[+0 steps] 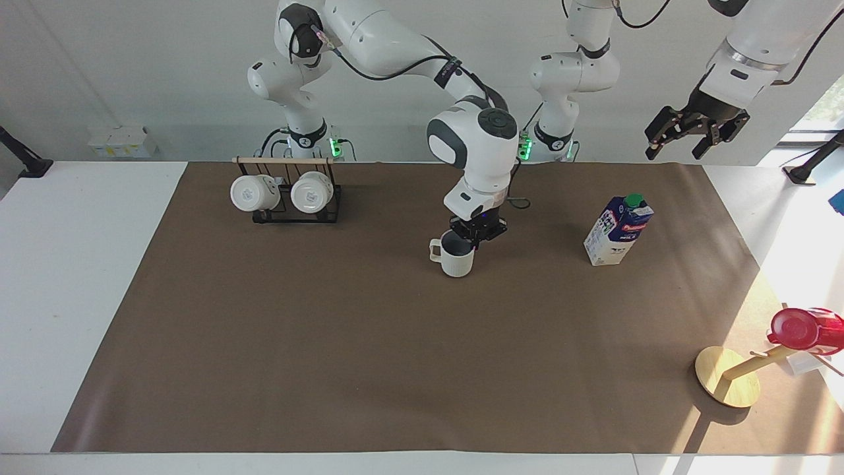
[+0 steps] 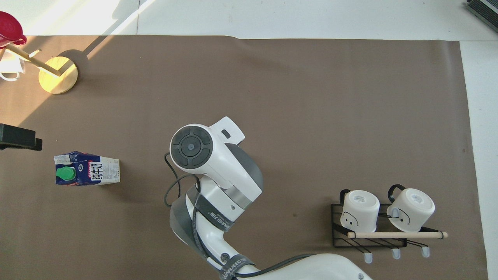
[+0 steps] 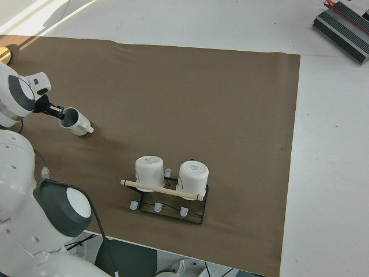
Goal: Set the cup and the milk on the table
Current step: 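Lower the mug with the right gripper while the left gripper grasps the carton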
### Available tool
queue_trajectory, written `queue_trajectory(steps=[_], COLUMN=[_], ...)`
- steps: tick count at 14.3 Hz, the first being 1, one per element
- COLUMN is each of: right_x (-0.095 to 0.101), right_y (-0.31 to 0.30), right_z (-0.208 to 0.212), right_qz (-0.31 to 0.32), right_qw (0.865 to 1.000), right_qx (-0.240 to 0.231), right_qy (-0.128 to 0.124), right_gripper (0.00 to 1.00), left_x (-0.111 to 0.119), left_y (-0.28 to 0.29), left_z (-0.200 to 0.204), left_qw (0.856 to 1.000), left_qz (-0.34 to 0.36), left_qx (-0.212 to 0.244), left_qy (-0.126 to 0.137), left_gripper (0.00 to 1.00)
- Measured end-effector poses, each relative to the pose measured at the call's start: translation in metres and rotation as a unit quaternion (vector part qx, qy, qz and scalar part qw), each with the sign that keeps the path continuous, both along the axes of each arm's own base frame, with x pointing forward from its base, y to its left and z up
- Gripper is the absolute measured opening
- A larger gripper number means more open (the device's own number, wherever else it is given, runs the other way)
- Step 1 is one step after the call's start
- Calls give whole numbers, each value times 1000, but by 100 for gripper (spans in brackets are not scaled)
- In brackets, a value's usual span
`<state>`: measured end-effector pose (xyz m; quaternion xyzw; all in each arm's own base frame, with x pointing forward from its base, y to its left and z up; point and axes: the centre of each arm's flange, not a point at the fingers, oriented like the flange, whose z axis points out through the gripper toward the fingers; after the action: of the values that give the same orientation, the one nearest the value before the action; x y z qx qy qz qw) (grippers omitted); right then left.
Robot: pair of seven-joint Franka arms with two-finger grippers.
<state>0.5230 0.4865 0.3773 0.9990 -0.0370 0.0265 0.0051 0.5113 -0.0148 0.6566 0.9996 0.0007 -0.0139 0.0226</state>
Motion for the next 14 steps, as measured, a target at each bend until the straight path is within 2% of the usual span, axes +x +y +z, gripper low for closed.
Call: queue_trajectory(steps=[2, 3, 8, 11, 12, 14], right_x=[1, 2, 4, 11, 14, 21], right_y=[-1, -1, -1, -7, -15, -48], right_z=[-1, -1, 4, 37, 56, 98], right_qz=[-1, -1, -3, -12, -18, -39], right_qw=[1000, 1000, 1000, 999, 999, 997], right_qx=[-1, -1, 4, 21, 27, 39], right_qy=[0, 0, -5, -25, -33, -46], right_gripper=[4, 9, 63, 95, 100, 100], left_x=[-6, -10, -21, -26, -29, -35], left_y=[0, 3, 22, 19, 18, 18], left_z=[-10, -19, -77, -103, -113, -132], left_qw=[1000, 1000, 1000, 1000, 1000, 1000], left_qz=[1, 3, -4, -11, -13, -15], left_qx=[0, 0, -1, 0, 1, 2], left_qy=[5, 5, 7, -4, -12, -22], left_gripper=[100, 100, 100, 100, 100, 100])
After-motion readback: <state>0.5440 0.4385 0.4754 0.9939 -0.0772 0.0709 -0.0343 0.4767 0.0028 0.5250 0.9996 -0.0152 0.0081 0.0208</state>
